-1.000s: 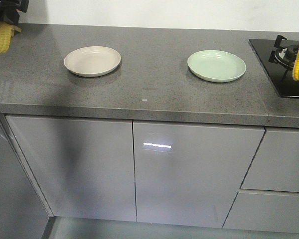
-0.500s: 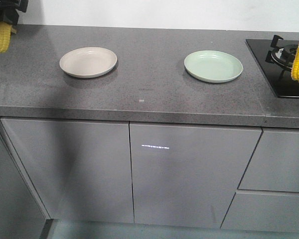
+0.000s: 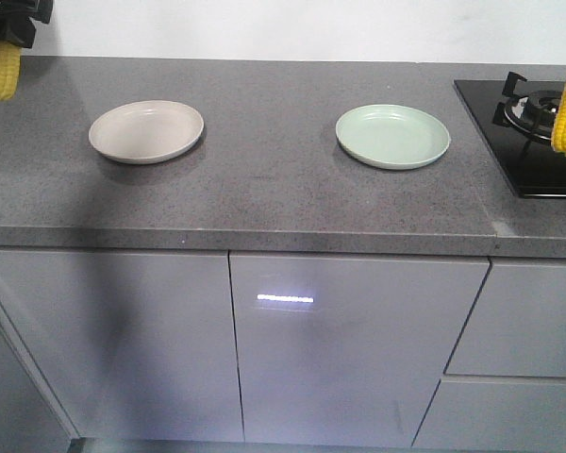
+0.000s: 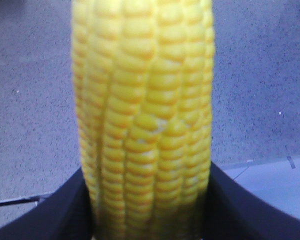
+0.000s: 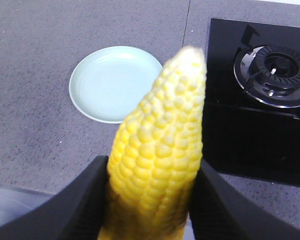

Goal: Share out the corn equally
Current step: 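Drive the base to the other counter holding a cob in each gripper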

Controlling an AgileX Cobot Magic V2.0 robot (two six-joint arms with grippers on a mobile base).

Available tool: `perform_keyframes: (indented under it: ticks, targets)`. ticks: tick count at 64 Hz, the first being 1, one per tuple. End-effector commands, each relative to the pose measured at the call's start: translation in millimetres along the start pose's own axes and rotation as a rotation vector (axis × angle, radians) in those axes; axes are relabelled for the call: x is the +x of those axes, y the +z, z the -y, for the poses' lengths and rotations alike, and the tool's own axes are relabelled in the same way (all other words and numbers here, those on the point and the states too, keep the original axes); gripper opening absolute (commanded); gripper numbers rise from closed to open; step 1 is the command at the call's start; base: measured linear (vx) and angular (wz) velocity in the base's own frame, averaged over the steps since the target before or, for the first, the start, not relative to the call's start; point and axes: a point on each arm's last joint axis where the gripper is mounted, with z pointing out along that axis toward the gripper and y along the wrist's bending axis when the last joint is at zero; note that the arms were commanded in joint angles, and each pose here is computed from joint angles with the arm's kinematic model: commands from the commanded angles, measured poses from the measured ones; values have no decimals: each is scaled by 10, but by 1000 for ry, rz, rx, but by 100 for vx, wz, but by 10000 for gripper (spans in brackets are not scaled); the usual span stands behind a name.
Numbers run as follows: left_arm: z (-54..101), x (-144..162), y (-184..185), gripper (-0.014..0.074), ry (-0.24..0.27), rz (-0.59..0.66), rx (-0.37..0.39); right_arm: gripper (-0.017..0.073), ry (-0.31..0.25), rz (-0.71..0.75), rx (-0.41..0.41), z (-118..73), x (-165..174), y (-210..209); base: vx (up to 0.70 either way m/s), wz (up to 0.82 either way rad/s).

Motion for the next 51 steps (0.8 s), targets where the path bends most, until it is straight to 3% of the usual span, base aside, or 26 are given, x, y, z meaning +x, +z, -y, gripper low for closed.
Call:
perform_keyframes:
  ticks: [1, 51]
  targets:
    - [-27, -78, -277, -6, -15, 124, -8, 216, -9, 128, 24, -33, -134, -263, 14, -7]
    - [-27, -75, -277, -6, -15, 121, -8, 216, -9, 128, 24, -33, -134, -263, 18, 0]
